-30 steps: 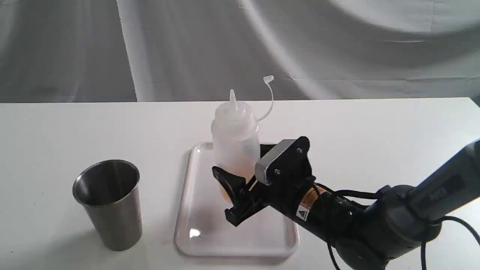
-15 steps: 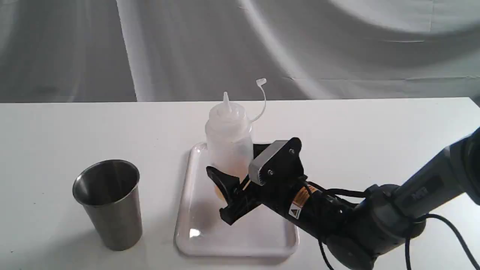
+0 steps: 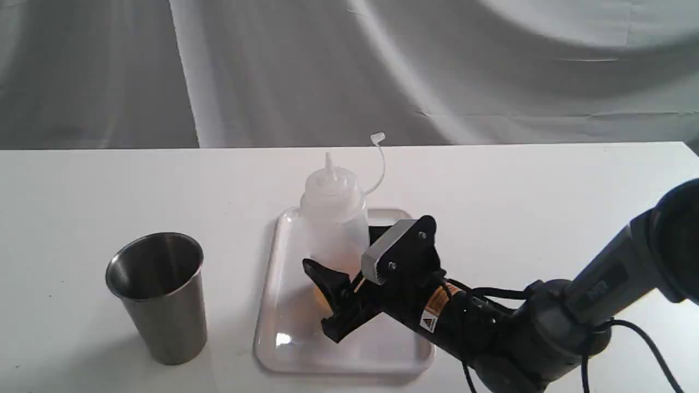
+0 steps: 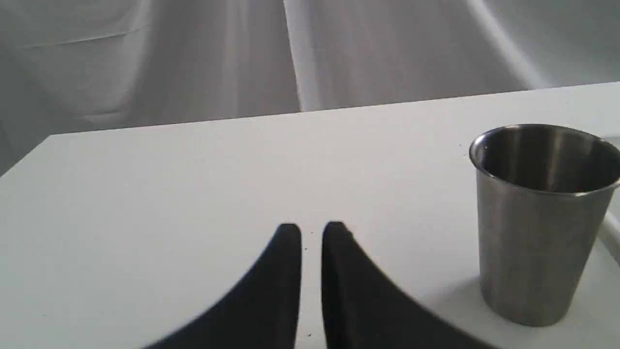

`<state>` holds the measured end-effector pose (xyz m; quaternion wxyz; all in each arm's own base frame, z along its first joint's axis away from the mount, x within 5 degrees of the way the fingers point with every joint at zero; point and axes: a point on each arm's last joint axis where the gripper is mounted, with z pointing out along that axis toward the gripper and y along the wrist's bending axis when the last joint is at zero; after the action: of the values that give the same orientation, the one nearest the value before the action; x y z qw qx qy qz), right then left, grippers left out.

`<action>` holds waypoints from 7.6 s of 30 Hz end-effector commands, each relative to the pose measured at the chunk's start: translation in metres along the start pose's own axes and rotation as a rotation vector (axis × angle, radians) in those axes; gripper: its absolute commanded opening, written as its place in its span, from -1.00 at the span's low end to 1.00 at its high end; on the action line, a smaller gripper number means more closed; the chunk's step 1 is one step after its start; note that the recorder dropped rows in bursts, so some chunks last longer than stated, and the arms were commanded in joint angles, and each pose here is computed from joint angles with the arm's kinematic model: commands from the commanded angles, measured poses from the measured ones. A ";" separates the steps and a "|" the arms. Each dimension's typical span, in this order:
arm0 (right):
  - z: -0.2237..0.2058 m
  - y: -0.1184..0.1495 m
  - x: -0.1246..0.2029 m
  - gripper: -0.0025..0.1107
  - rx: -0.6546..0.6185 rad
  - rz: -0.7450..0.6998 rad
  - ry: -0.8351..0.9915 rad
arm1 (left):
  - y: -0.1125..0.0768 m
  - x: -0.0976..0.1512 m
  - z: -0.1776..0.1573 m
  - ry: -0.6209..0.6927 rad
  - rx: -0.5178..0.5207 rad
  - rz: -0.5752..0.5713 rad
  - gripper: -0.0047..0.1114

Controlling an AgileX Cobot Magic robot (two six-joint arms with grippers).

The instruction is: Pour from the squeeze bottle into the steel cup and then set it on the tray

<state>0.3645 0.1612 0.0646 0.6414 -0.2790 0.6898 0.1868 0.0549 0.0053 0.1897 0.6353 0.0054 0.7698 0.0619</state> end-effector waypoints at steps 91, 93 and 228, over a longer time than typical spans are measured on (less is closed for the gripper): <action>-0.056 0.008 -0.022 0.82 0.036 0.111 0.032 | 0.000 0.001 0.000 -0.008 0.001 0.001 -0.78; -0.062 0.008 -0.026 0.82 0.040 0.112 0.030 | 0.000 0.001 0.000 -0.008 0.001 0.001 -0.78; -0.355 0.056 -0.090 -0.96 0.645 0.331 0.094 | 0.000 0.001 0.000 -0.008 0.001 0.001 -0.78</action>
<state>0.0554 0.0005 0.1896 0.6374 0.0451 0.7670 0.0581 0.0549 0.0053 0.1897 0.6353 0.0054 0.7698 0.0619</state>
